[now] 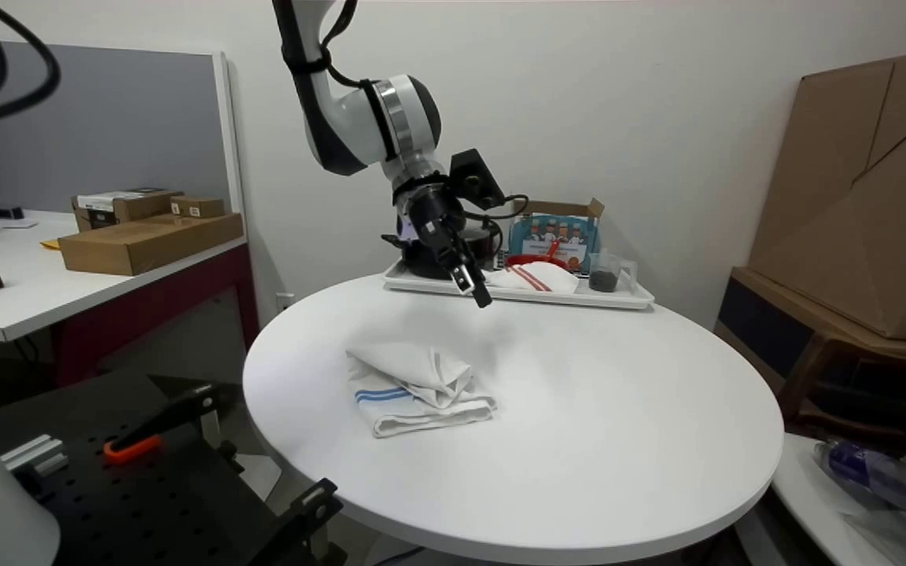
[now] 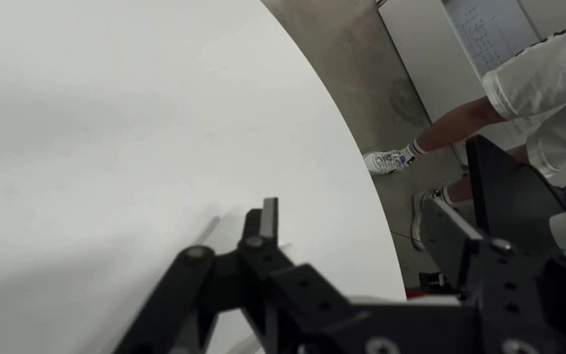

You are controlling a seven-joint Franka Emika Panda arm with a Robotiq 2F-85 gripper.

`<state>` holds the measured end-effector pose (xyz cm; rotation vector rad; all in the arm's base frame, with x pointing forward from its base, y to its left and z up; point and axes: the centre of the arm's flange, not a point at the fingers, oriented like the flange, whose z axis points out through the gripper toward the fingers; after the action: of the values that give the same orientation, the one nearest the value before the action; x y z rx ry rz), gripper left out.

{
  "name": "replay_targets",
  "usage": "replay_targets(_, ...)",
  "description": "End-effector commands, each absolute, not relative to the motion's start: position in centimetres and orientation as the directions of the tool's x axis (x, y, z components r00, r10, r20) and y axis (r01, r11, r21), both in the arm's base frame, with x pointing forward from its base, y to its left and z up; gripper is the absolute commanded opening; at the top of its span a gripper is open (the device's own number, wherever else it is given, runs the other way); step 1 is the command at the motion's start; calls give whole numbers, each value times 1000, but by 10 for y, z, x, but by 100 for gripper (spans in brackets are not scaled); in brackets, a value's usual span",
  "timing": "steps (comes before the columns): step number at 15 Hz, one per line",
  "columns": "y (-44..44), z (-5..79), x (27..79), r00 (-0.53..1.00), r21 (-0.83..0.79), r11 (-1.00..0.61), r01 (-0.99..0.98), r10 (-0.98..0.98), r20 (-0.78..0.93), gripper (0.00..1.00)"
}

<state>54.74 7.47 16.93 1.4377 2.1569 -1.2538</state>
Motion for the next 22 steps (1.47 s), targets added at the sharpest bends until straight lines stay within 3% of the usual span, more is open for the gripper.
replay_targets(1, 78, 193, 545, -422, -450, 142, 882, 663, -618, 100)
replay_targets(10, 61, 310, 554, -6, -341, -167, 925, 892, -452, 100)
replay_targets(22, 56, 354, 452, 585, -219, -621, 753, 784, -210, 100)
